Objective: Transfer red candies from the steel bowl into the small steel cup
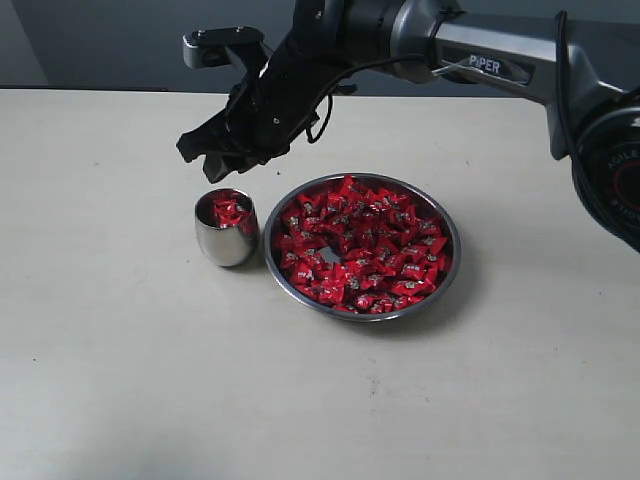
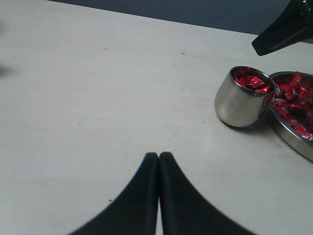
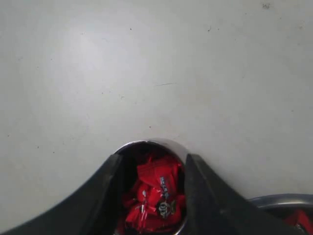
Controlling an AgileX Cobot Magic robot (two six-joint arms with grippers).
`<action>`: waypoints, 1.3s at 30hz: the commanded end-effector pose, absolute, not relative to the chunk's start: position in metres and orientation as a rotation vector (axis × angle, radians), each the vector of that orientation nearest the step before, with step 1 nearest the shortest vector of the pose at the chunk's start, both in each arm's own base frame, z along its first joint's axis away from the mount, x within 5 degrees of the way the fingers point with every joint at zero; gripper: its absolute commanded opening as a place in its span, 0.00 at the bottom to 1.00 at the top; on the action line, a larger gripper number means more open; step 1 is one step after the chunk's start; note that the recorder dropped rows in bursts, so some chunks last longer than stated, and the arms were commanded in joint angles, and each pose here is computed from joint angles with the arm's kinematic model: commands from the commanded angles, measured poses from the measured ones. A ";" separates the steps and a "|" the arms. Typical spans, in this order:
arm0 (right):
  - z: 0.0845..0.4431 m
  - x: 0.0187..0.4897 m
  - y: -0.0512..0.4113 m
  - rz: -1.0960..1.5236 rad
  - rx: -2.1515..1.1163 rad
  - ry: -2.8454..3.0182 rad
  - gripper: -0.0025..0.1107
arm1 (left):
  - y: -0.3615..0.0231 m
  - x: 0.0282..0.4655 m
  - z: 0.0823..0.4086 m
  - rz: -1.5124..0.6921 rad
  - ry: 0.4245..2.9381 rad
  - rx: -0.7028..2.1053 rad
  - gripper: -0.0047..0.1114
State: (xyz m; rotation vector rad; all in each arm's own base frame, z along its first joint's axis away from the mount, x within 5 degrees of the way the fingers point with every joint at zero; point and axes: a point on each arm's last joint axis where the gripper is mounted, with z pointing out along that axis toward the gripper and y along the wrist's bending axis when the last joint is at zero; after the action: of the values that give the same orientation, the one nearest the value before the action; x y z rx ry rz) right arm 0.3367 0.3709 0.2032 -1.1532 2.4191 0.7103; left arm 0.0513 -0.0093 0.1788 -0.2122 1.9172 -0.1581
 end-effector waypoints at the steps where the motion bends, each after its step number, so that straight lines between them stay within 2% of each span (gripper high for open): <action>1: 0.213 0.338 0.370 0.719 -1.135 2.388 0.38 | -0.009 0.051 0.179 -0.157 1.910 -0.216 0.04; 31: 0.210 0.327 0.366 0.757 -1.175 2.523 0.38 | -0.009 0.051 0.178 -0.159 1.914 -0.215 0.04; 35: 0.218 0.325 0.354 0.626 -1.234 2.564 0.38 | -0.009 0.051 0.178 -0.159 1.914 -0.215 0.04; 39: 0.241 0.334 0.336 0.627 -1.174 2.549 0.38 | -0.009 0.051 0.178 -0.159 1.914 -0.215 0.04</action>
State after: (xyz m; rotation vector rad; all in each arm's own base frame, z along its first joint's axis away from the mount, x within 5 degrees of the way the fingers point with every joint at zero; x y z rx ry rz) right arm 0.3268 0.3489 0.2255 -1.2070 2.5623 0.6457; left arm 0.0513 -0.0093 0.1788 -0.2122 1.9172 -0.1581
